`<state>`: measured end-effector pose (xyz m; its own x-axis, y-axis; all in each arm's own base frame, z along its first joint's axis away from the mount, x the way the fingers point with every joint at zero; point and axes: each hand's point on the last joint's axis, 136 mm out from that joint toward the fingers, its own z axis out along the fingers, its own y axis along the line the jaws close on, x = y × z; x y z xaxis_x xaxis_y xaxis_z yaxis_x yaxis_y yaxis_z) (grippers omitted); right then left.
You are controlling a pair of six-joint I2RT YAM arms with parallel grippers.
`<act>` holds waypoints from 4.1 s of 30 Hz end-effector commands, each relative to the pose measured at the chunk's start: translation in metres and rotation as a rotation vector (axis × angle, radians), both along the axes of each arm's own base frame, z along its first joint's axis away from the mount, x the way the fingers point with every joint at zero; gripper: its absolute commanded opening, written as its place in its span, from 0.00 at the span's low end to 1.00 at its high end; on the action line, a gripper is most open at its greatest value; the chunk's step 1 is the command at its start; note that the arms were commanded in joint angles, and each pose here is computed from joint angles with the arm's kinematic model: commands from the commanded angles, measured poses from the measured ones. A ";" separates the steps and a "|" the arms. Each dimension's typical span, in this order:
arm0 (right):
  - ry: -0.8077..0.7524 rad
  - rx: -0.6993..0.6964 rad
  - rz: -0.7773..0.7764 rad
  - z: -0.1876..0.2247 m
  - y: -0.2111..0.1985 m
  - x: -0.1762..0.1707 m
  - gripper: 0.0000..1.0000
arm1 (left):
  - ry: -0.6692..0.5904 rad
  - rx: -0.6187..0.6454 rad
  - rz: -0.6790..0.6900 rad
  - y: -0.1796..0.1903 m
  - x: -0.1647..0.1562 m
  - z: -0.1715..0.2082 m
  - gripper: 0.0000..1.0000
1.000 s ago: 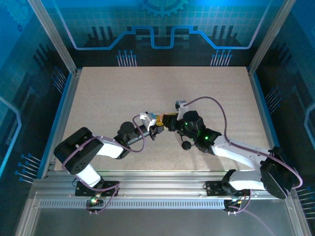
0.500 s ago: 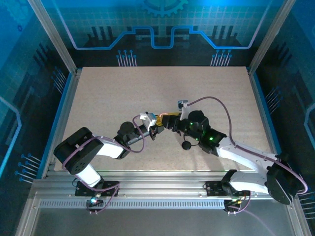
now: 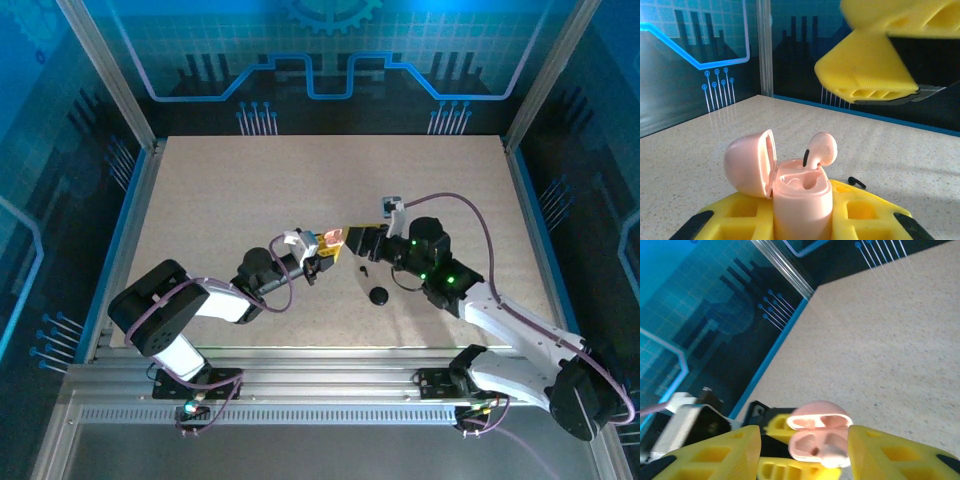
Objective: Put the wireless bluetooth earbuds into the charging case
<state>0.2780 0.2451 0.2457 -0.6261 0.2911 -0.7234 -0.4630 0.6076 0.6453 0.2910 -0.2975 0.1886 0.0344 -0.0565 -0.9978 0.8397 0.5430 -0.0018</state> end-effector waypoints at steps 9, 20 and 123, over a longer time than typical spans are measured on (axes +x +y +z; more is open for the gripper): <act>-0.265 -0.295 0.243 0.011 -0.023 -0.060 0.53 | -0.273 0.091 -0.141 -0.005 -0.038 0.014 0.11; -0.764 -0.602 0.512 -0.004 -0.027 -0.095 0.55 | -0.320 0.110 -0.173 -0.003 -0.050 0.015 0.11; -1.035 -0.741 0.726 -0.017 0.030 -0.072 0.11 | -0.354 0.158 -0.201 -0.003 -0.060 0.014 0.12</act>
<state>0.2114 0.2698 0.2250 0.3878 -0.5014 -0.7735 -0.8597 0.1058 -0.4996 0.2364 -0.3009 0.1932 0.3319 0.0700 -0.9407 0.8776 0.3427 0.3352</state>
